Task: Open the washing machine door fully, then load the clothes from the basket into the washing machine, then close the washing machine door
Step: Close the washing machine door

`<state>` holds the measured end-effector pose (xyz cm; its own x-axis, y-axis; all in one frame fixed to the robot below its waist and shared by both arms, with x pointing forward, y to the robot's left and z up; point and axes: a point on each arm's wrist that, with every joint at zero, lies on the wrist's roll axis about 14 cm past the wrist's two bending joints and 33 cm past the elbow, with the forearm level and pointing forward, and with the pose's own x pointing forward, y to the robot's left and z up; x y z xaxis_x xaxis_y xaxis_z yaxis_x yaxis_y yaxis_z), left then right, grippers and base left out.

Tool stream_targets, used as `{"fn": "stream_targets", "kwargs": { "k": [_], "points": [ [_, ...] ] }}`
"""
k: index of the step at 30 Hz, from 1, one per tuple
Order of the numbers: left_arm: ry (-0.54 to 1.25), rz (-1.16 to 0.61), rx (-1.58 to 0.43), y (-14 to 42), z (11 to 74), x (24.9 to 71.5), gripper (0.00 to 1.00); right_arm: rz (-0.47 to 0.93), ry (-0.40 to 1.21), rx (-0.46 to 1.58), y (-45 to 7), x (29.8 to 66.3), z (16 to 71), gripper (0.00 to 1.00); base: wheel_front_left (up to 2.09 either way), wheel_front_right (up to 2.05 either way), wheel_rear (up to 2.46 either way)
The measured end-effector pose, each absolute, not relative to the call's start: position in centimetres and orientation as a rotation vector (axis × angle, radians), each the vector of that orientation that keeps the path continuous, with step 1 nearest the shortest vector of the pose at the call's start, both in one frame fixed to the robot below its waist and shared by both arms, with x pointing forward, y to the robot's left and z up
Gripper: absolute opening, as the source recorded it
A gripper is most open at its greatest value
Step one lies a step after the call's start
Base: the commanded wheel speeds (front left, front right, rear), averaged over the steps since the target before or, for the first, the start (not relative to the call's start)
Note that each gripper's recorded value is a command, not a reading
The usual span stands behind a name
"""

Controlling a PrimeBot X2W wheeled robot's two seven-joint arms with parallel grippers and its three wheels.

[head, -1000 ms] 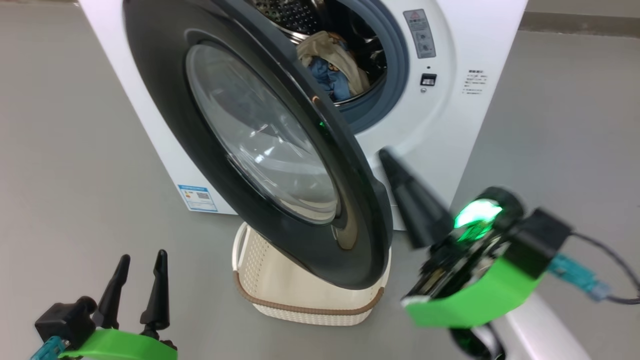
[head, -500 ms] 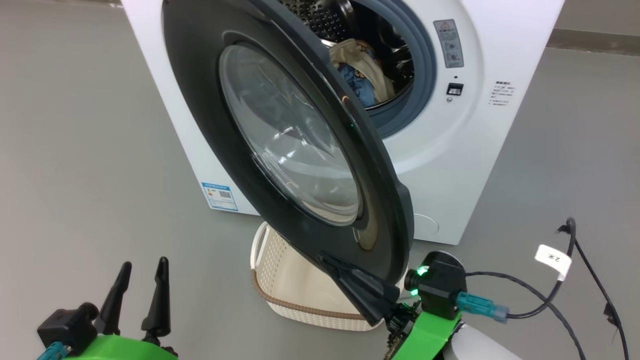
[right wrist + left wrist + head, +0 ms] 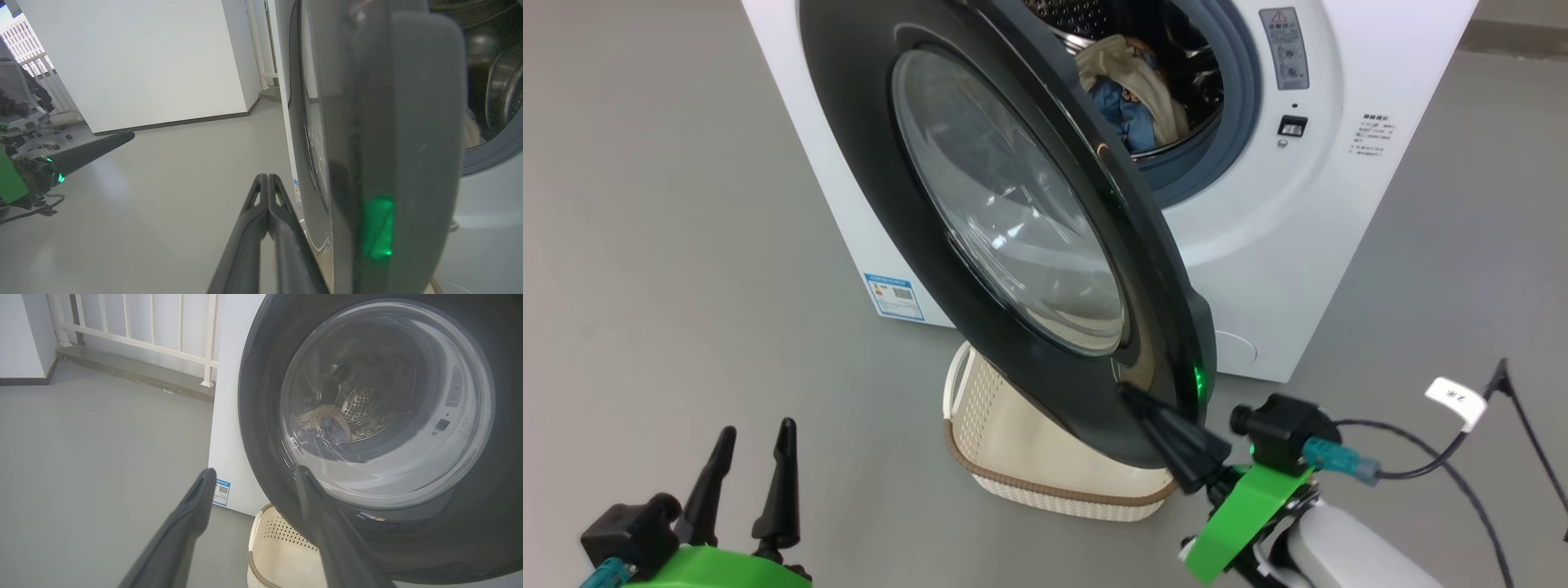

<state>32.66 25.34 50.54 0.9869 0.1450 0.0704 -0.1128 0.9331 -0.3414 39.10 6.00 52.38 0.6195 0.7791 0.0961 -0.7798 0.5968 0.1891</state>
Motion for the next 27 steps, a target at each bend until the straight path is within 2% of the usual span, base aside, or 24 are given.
{"fn": "stream_targets", "kwargs": {
  "k": [15,27],
  "points": [
    [-0.058,0.116,-0.312,25.5,49.8,34.9,1.00,0.753,-0.005,0.271,2.9,44.6,51.5,0.00,0.00,0.00,0.00],
    [-0.011,0.100,-0.292,25.5,48.4,38.2,1.00,0.623,-0.090,0.261,-0.3,52.6,52.3,0.00,0.00,0.00,0.00]
  ]
}}
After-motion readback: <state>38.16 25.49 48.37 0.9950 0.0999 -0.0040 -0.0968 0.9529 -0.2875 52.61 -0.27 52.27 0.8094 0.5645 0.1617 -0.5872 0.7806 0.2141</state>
